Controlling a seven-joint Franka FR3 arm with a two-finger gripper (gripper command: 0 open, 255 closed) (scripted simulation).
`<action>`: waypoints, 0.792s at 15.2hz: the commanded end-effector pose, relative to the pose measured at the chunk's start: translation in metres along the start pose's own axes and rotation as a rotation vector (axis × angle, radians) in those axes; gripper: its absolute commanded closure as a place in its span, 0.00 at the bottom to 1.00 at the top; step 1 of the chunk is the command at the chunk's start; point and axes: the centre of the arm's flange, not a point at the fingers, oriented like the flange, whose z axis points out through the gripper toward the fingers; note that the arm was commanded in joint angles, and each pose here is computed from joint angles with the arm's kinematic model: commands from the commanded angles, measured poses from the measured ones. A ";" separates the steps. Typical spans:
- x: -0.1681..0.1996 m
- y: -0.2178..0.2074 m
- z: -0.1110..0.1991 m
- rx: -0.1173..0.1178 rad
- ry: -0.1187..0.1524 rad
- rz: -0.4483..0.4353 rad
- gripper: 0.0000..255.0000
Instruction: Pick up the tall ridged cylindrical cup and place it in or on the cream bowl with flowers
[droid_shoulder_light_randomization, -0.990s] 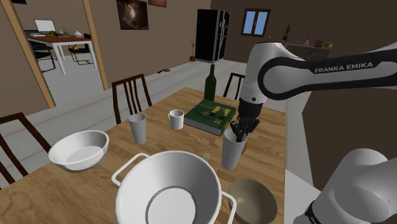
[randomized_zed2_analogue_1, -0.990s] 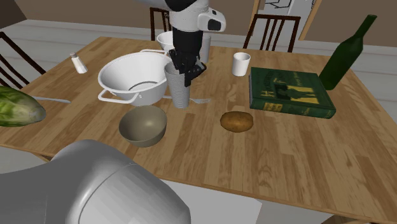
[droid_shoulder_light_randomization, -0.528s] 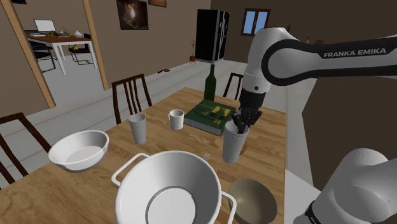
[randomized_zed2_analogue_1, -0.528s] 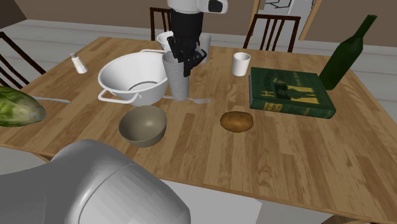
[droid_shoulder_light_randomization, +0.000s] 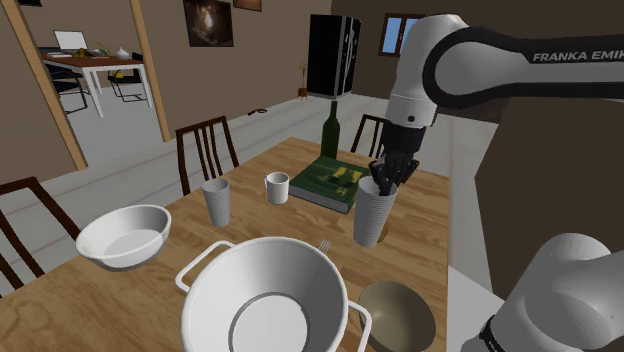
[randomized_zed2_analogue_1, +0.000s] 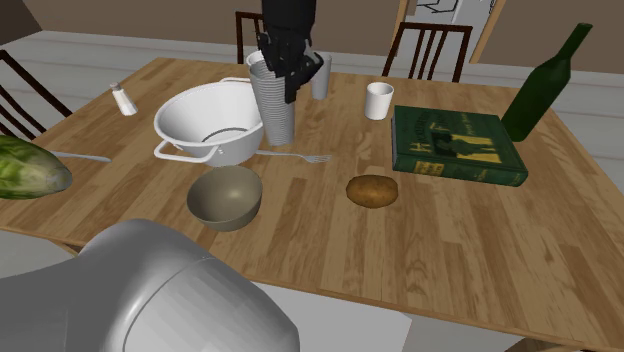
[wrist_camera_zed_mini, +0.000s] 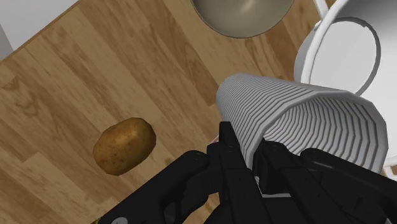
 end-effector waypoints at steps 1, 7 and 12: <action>-0.020 -0.004 -0.007 0.000 0.000 0.000 1.00; -0.096 -0.016 -0.026 0.000 0.000 0.000 1.00; -0.149 -0.024 -0.035 0.000 0.000 0.000 1.00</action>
